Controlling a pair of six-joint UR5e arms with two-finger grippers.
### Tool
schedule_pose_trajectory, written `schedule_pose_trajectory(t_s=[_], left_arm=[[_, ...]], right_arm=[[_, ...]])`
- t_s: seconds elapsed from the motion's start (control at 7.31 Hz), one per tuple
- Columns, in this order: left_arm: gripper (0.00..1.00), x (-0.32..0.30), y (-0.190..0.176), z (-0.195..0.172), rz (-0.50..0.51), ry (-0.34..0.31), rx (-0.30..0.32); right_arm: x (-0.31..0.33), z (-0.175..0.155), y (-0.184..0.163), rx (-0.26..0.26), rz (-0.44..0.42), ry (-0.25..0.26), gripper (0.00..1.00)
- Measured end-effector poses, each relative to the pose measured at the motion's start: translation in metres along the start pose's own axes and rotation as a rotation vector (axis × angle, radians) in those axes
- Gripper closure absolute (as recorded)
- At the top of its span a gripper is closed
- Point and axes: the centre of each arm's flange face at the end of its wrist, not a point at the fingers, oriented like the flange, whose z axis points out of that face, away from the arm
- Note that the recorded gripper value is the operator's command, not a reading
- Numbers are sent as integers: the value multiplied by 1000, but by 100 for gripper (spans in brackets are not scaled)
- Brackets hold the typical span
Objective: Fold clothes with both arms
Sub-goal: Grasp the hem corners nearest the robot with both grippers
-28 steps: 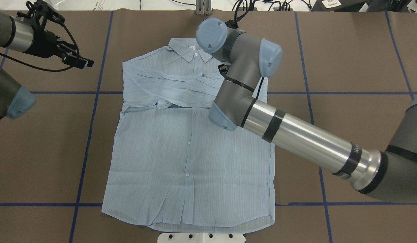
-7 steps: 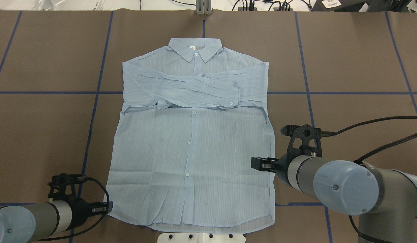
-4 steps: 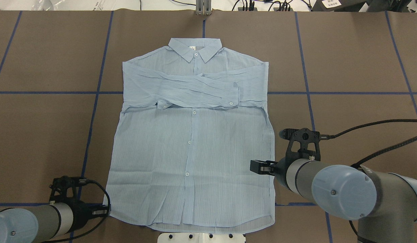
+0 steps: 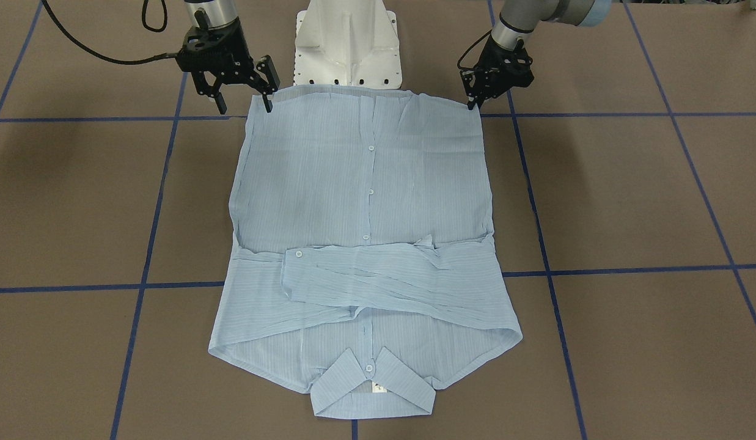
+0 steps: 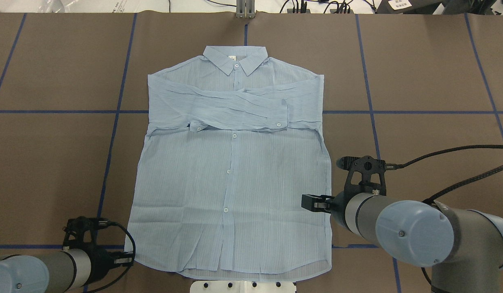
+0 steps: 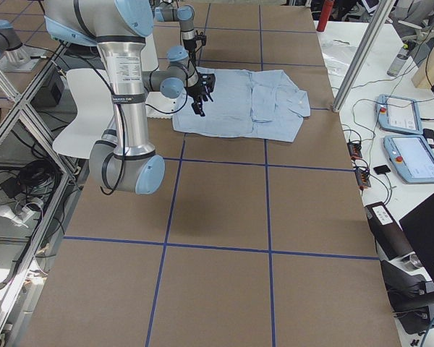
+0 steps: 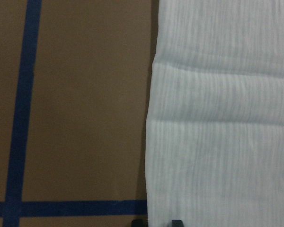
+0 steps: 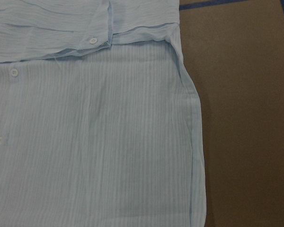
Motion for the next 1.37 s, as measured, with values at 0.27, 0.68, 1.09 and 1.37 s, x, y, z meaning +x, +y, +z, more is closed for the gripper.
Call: schedule_pose_trajectory(t_s=[0.27, 0.68, 1.09, 1.37], left_arm=[[100, 7, 0, -5, -1, 19, -1], [100, 13, -1, -10, -1, 33, -1], [100, 13, -1, -11, -2, 35, 1], [100, 13, -1, -11, -3, 35, 1]], right_arm=[[2, 2, 7, -11, 6, 4, 0], [20, 12, 54, 18, 47, -26, 56], [27, 22, 122, 72, 29, 8, 56], [30, 40, 146, 75, -19, 81, 55]])
